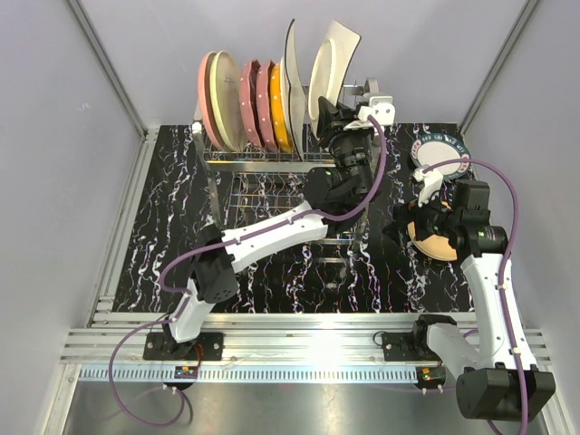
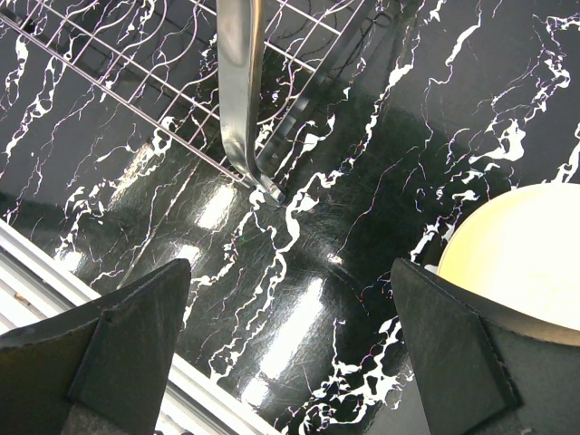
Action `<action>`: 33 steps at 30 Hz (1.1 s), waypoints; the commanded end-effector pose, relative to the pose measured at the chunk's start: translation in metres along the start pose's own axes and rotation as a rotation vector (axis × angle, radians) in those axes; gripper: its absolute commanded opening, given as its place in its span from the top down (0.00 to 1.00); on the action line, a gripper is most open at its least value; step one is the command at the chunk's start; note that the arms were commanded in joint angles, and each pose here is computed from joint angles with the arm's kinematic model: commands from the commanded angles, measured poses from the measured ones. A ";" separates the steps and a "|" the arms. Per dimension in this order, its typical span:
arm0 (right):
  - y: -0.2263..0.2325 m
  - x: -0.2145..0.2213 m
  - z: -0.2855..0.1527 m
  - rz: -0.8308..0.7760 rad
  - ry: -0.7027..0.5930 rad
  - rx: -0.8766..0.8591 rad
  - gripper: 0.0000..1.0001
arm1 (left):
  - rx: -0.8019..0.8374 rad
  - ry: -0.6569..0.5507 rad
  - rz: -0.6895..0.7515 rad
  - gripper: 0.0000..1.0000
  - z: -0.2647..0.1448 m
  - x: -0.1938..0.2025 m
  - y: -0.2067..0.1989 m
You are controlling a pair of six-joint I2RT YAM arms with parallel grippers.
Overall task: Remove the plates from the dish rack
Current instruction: Grab a plate with the left arm
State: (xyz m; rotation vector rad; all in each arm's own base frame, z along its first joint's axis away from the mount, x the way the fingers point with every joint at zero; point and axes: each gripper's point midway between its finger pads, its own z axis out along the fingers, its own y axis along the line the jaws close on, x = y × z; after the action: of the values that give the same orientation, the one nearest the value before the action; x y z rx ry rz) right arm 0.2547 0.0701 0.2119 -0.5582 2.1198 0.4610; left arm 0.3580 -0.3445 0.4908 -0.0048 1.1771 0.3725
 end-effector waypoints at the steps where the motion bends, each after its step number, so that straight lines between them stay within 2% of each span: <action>1: -0.004 -0.004 0.002 -0.013 -0.017 0.014 0.00 | -0.056 -0.216 -0.187 1.00 0.006 -0.070 0.039; 14: -0.005 -0.003 0.002 -0.013 -0.013 0.018 0.00 | -0.070 -0.263 -0.196 1.00 0.006 -0.082 0.046; 33: -0.007 -0.003 0.003 -0.012 -0.010 0.020 0.00 | -0.027 -0.408 -0.252 1.00 -0.009 -0.137 0.060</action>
State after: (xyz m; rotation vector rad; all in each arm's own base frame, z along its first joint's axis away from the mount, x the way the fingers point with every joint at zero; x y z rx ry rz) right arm 0.2551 0.0698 0.2082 -0.5554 2.1325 0.4649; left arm 0.3300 -0.3691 0.5340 0.0411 1.0189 0.2875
